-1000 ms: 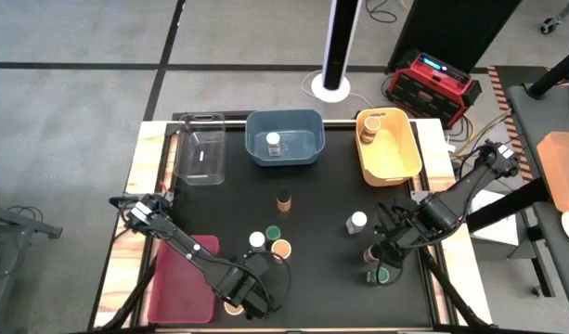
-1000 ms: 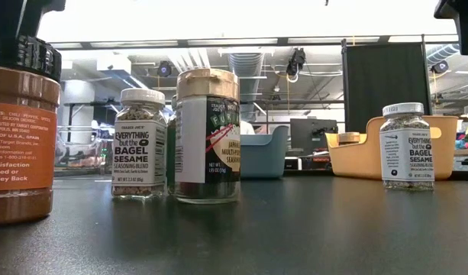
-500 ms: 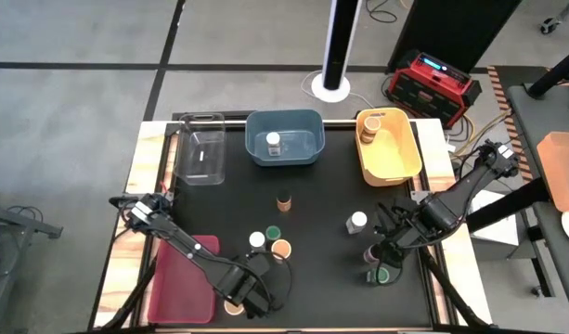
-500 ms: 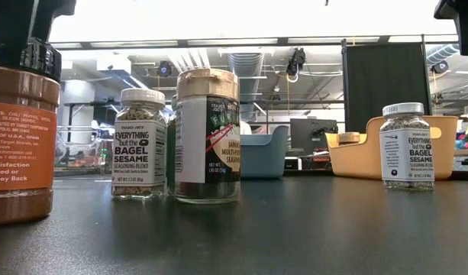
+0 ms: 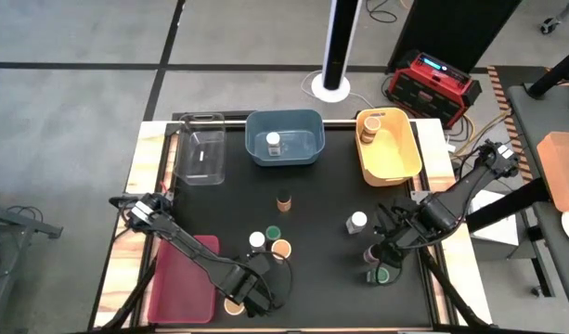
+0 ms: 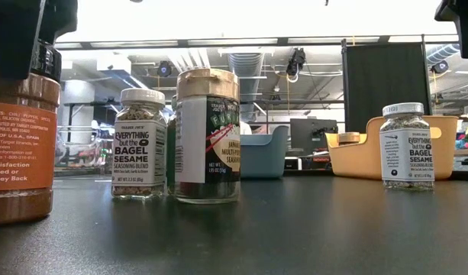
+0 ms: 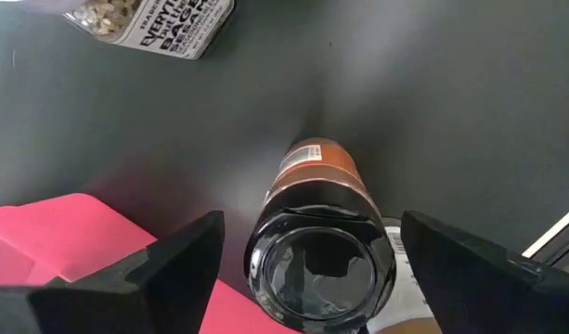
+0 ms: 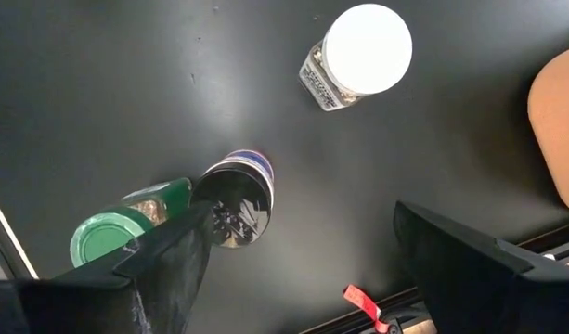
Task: Sort spices by type
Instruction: Put the bottom black seasoning bottle into the transparent bin
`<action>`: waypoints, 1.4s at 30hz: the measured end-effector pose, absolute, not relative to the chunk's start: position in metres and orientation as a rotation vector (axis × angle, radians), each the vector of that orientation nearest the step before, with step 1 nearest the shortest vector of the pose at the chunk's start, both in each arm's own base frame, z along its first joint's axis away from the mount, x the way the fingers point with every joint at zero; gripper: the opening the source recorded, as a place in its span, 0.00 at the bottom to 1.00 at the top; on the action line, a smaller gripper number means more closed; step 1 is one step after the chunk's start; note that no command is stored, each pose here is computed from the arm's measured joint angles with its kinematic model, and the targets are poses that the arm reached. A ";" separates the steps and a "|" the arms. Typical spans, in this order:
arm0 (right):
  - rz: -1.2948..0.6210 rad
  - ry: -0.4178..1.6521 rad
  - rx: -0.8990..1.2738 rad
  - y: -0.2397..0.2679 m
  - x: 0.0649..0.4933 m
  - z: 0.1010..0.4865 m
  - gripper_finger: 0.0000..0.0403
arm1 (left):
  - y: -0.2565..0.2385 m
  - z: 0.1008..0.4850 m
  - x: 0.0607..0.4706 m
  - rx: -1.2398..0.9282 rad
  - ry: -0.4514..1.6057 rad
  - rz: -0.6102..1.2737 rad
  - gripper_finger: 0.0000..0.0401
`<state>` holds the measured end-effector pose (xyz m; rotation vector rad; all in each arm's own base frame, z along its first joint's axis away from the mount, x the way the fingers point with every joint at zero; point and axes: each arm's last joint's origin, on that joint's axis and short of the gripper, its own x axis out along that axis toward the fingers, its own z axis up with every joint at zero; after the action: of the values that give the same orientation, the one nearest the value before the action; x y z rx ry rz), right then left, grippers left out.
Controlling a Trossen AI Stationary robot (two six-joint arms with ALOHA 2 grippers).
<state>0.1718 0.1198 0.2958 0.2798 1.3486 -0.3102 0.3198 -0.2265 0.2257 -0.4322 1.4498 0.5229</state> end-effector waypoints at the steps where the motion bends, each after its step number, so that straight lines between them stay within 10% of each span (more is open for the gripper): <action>1: -0.312 1.349 0.280 0.120 0.172 0.296 0.81 | -0.227 0.226 0.320 -0.432 1.450 0.523 0.77; 12: -0.319 1.356 0.277 0.119 0.171 0.292 0.82 | -0.226 0.226 0.320 -0.421 1.448 0.517 0.77; 22: -0.317 1.353 0.280 0.120 0.172 0.292 0.82 | -0.226 0.226 0.320 -0.423 1.445 0.516 0.48; 29: -0.316 1.351 0.281 0.120 0.172 0.292 0.81 | -0.226 0.233 0.321 -0.402 1.445 0.490 0.47; 42: -0.310 1.348 0.282 0.120 0.172 0.292 0.82 | -0.183 0.356 0.307 -0.262 1.200 0.439 0.47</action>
<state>0.1723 0.1202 0.2920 0.2819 1.3479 -0.3096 0.3074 -0.1833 0.3557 -0.2615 1.2001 0.4387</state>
